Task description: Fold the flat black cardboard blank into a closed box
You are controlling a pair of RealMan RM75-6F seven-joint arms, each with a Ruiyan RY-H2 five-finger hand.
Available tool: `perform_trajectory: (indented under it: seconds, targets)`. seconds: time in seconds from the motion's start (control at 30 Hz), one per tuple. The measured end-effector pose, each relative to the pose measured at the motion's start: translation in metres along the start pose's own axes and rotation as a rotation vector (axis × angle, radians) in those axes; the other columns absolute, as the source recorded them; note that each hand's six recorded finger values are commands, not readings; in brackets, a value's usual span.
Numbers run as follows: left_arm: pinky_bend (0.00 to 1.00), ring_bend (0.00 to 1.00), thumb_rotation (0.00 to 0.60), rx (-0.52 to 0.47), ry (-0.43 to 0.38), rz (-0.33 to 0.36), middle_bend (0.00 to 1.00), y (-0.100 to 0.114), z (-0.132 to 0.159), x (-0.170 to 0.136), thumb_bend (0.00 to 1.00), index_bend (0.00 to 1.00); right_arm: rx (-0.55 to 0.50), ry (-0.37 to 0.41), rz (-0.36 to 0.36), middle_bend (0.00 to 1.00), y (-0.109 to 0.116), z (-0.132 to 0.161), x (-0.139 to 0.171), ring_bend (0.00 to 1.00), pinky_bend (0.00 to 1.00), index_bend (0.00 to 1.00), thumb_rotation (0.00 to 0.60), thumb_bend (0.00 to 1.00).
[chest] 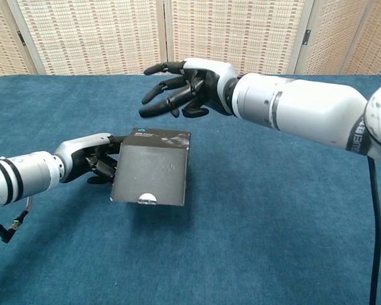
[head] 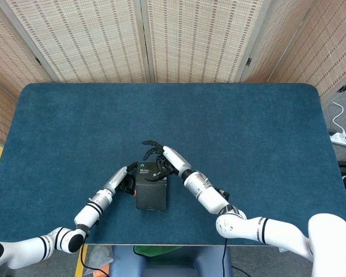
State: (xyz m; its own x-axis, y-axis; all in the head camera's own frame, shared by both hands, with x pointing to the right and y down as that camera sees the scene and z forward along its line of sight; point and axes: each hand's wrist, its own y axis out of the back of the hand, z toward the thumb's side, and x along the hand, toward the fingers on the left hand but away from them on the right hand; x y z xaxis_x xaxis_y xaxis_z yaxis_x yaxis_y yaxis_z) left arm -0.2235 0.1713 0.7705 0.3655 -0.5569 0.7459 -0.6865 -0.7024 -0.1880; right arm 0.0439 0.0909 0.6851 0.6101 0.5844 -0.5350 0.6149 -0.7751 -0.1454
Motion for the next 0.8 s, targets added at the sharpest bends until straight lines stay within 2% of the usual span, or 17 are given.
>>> perform_trajectory:
  seconds: [0.17,0.23,0.3,0.47,0.8]
  targets:
    - [0.95,0.76,0.6,0.019,0.046,0.076,0.44,0.003,-0.004,0.007,0.21,0.37,0.237,0.008,-0.009,0.36,-0.005,-0.003,0.004,0.7,1.0,0.16,0.6,0.0]
    - [0.95,0.76,0.6,0.035,0.058,0.106,0.4,0.004,-0.004,0.008,0.21,0.31,0.297,0.011,-0.022,0.36,-0.006,-0.004,0.004,0.7,1.0,0.16,0.6,0.0]
    - [0.95,0.76,0.6,0.055,0.069,0.124,0.32,0.004,-0.005,0.008,0.21,0.2,0.351,0.012,-0.031,0.35,-0.007,-0.007,0.004,0.7,1.0,0.16,0.6,0.0]
    - [0.95,0.76,0.6,0.103,0.08,0.126,0.22,0.003,-0.004,0.006,0.21,0.02,0.449,0.028,-0.042,0.35,-0.014,-0.011,0.002,0.7,1.0,0.16,0.6,0.0]
    - [0.95,0.72,0.6,0.272,0.039,0.123,0.1,0.009,0.002,-0.004,0.21,0.0,0.616,0.062,-0.088,0.35,-0.021,-0.022,-0.001,0.7,1.0,0.17,0.6,0.0]
